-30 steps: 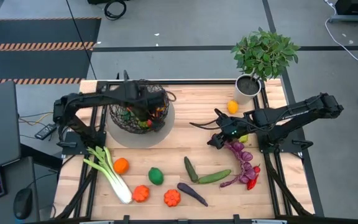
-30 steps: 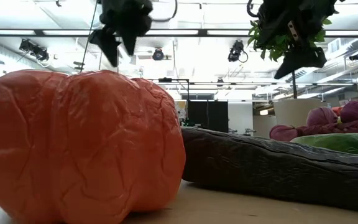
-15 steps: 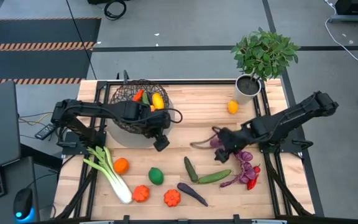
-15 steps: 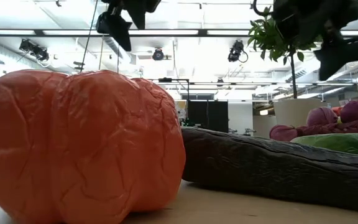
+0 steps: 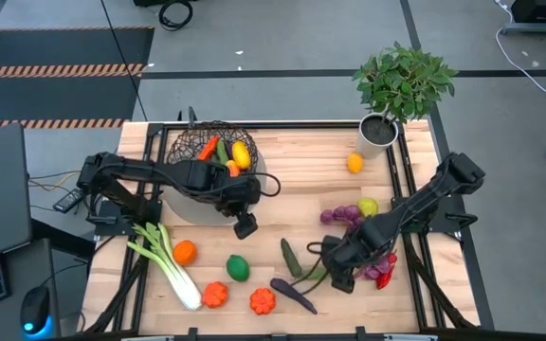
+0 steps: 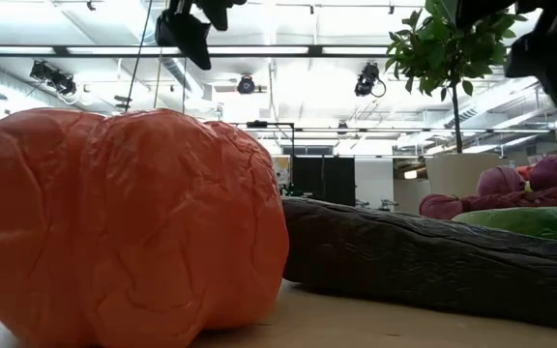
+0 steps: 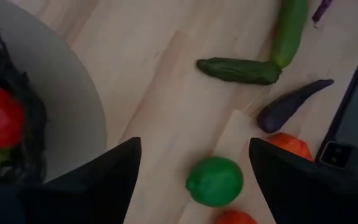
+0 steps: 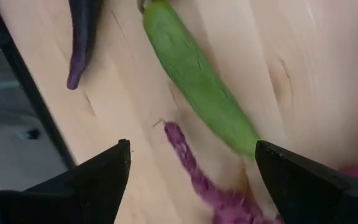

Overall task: Build produce basket
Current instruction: Put the green cucumber into the black wire basket

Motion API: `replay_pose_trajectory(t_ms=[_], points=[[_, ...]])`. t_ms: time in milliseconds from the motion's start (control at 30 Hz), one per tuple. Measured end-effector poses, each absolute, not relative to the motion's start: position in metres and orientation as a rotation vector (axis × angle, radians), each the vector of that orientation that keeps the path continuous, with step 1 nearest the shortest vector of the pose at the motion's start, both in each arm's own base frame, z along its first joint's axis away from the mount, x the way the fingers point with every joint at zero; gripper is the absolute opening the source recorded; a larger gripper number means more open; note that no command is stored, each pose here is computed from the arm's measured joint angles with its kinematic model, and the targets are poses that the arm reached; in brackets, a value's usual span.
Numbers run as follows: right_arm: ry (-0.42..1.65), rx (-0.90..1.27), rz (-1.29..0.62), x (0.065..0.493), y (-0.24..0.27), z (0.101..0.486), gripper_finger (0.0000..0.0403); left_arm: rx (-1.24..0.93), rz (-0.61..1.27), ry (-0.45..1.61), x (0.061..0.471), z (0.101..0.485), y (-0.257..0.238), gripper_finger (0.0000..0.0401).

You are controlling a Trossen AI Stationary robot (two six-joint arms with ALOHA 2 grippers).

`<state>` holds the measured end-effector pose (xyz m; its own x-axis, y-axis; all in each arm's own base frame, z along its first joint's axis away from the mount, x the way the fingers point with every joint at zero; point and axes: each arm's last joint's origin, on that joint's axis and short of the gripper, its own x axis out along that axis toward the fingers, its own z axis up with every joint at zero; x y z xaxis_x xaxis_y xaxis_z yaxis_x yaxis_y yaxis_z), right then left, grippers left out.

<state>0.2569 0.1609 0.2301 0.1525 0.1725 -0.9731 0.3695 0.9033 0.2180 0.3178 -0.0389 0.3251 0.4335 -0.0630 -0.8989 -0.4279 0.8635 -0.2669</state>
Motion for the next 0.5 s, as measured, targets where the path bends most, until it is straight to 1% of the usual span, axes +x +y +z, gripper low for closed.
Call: replay_pose_trajectory(t_ms=[167,300,500], points=[[1.413,0.310,-0.045,0.265,0.169,0.216,0.0348,-0.581,0.246,1.018,0.325,0.329,-0.046,0.0304],[1.436,0.170,-0.014,0.269,0.172,0.201,0.0348,-0.699,0.291,0.946,0.329,0.333,-0.049,0.0302],[1.454,0.044,0.013,0.278,0.176,0.178,0.0348,-0.774,0.301,0.821,0.335,0.339,-0.066,0.0293]])
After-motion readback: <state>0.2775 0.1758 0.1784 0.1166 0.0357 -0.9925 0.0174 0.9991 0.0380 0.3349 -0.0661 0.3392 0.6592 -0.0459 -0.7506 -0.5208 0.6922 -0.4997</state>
